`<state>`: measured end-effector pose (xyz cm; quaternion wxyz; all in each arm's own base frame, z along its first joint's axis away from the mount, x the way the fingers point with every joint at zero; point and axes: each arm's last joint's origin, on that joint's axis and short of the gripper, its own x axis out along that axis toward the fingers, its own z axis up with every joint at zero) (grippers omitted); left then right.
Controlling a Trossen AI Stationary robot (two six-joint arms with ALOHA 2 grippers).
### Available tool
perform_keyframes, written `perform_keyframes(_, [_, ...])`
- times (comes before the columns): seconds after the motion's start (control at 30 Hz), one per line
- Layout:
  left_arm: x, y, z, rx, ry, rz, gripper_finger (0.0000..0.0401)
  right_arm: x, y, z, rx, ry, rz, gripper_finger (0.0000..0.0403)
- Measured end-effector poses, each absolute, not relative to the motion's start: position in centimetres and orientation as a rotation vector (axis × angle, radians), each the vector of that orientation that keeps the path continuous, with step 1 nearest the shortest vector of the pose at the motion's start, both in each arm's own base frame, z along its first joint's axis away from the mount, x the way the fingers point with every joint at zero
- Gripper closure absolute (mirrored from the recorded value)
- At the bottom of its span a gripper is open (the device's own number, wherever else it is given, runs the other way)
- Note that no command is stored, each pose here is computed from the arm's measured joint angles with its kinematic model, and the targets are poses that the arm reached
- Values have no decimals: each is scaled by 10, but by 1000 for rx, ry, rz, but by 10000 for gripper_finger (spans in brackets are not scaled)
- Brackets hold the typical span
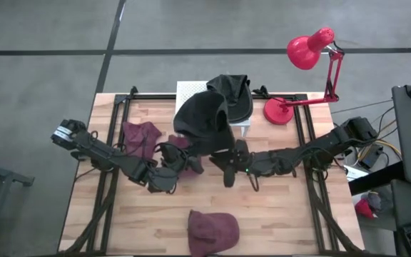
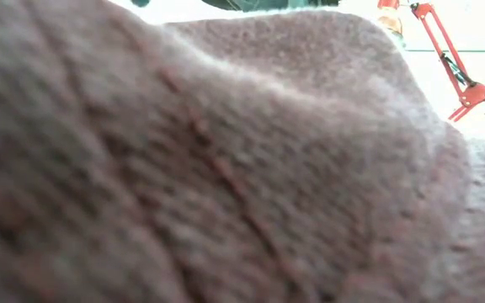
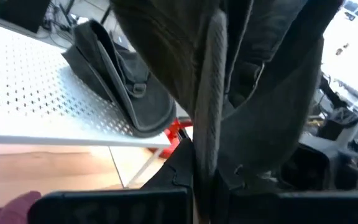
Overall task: Pick & Place hat
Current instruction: Stack the black cap on the black caps on the shelf
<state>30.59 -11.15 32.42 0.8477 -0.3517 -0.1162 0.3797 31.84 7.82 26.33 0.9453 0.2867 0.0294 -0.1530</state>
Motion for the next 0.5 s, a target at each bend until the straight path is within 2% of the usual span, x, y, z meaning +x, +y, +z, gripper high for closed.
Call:
perform_keyframes(0.4, [305,-117,325,-764,-249,772,385,316,77,265,632,34,-324,330])
perform_keyframes(0.5, [304,-117,326,-772,-254,766,385,315,77,265,701,35,-320,327])
